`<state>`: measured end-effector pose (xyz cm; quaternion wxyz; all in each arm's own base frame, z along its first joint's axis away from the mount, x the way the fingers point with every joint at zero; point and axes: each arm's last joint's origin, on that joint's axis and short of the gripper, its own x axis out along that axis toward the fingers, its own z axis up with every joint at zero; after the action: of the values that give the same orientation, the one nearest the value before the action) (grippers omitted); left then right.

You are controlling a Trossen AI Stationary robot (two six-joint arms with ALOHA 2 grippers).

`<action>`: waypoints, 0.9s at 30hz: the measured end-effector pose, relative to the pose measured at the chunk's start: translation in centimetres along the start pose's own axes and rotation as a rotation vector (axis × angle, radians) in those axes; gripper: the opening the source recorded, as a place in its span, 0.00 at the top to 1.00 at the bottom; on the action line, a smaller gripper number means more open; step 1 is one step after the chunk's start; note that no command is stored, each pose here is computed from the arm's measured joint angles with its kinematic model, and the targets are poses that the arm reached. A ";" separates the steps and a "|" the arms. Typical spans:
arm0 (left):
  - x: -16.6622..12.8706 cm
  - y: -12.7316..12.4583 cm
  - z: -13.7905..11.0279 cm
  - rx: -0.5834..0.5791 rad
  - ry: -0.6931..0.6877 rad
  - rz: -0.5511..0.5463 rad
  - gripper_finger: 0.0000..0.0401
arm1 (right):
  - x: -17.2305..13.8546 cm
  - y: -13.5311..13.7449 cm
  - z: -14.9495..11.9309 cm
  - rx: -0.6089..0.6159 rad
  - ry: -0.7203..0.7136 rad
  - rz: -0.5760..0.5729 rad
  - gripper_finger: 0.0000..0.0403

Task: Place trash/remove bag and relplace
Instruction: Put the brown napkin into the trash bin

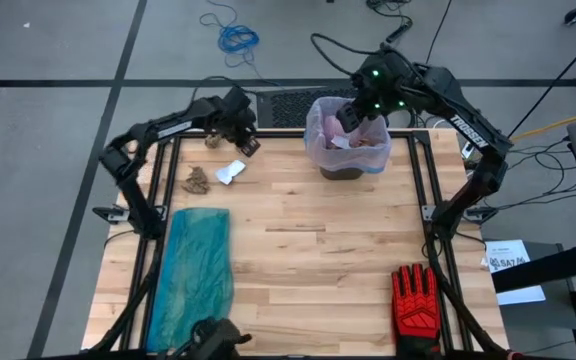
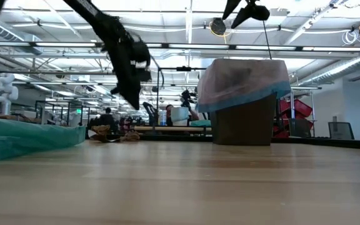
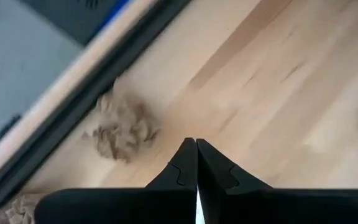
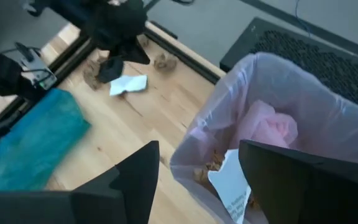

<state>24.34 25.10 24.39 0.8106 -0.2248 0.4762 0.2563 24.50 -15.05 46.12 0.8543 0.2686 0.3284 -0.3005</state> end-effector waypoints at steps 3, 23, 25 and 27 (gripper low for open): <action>-2.7 -0.9 0.3 0.002 -0.097 -0.008 1.00 | -0.6 0.0 0.0 -0.001 -0.028 0.011 0.48; 6.6 2.1 -0.6 0.058 0.150 0.184 0.68 | -1.2 0.6 0.0 0.023 -0.045 0.081 0.48; 7.4 2.2 -0.8 0.057 0.171 0.186 0.63 | -1.2 0.6 0.0 0.041 -0.043 0.084 0.48; 8.1 2.3 -0.9 0.059 0.183 0.204 0.61 | -1.2 0.6 0.0 0.049 -0.043 0.085 0.48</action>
<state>25.65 27.99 16.53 0.7398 -0.1738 0.5756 0.3019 24.20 -14.24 47.15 0.8662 0.2965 0.2910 -0.2776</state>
